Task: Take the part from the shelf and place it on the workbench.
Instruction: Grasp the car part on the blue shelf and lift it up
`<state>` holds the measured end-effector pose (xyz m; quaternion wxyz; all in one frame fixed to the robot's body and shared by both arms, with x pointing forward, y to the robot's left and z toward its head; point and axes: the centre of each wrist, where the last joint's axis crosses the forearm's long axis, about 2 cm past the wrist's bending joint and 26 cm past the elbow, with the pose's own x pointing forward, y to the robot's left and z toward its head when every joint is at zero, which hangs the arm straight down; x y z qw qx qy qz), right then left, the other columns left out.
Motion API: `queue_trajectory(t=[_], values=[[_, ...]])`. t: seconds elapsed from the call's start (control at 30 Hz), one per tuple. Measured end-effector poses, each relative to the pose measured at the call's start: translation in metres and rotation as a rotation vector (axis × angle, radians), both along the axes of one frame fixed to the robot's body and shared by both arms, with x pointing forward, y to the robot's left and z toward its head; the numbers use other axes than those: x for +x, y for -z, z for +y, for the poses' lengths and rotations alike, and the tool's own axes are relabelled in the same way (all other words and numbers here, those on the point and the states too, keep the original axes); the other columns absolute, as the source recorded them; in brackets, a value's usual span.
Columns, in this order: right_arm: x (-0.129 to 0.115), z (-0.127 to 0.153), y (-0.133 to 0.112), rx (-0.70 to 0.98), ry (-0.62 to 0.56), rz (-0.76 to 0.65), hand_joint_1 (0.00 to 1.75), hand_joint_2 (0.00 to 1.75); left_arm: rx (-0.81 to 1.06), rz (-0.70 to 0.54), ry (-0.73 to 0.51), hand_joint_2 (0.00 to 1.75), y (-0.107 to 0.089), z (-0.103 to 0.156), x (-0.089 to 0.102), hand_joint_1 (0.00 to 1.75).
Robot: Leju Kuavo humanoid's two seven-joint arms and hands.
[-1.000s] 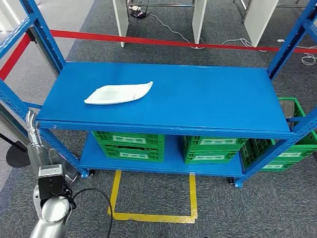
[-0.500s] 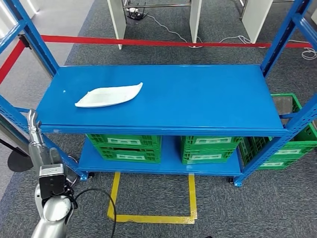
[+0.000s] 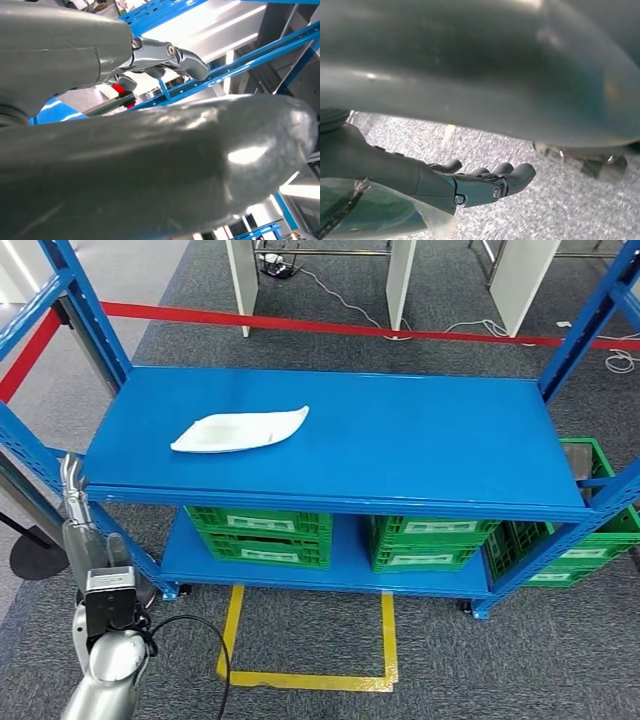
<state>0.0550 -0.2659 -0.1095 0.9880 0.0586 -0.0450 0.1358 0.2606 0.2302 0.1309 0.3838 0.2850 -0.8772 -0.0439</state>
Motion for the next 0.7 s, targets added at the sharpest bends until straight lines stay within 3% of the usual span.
queue_trajectory(t=[0.7], values=[[0.0020,-0.0005,-0.0002,-0.015,-0.006,-0.006,0.00,0.00,-0.002,-0.010,0.019,0.00,-0.0056,-0.0048,0.0049,0.00]])
